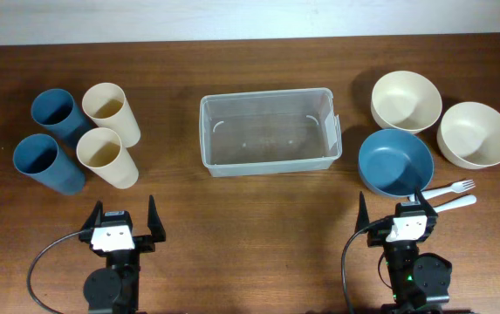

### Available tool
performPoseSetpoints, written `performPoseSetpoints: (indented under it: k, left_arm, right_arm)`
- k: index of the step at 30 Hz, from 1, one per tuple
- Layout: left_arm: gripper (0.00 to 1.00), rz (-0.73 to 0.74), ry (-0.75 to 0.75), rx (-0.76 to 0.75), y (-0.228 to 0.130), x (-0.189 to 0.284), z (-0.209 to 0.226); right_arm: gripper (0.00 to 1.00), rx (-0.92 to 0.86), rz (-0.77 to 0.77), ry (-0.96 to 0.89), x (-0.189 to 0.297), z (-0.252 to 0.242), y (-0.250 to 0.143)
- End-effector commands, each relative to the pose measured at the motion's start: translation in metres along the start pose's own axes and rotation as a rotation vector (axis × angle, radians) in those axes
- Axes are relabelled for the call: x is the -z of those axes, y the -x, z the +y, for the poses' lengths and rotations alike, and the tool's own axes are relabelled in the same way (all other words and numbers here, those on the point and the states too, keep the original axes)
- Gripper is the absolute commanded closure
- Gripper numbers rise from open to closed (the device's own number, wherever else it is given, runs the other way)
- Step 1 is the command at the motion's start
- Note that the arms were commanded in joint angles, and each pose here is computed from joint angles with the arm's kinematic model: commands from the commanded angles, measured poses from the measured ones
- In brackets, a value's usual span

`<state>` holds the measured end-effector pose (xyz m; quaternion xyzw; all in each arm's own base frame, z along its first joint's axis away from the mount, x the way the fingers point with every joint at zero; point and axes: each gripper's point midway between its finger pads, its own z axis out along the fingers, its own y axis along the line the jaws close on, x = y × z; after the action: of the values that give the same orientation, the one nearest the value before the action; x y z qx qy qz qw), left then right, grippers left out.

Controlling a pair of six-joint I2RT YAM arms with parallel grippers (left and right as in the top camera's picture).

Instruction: Pack container

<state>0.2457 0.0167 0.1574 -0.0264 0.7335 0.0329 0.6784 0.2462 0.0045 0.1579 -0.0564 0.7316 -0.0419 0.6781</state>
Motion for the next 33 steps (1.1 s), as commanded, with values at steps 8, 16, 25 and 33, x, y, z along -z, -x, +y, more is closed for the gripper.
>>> performPoseSetpoints:
  k: [8,16,25,33]
  left_arm:
    - [0.00,-0.001,-0.010,-0.015,0.000,0.000,-0.001]
    - [0.00,-0.001,-0.010,-0.015,0.000,0.000,-0.001]
    - [0.00,-0.001,-0.010,-0.015,0.000,0.000,-0.001]
    - [0.00,-0.001,-0.010,-0.015,0.000,0.000,-0.001]
  right_arm:
    - [0.01,-0.004,0.004,-0.019,0.000,-0.003,-0.003]
    - [0.01,-0.004,0.004,-0.019,0.000,-0.003,-0.003]
    - [0.01,-0.081,-0.001,0.030,0.000,0.005,-0.002]
    - [0.01,-0.196,-0.051,0.136,0.002,0.022,0.013]
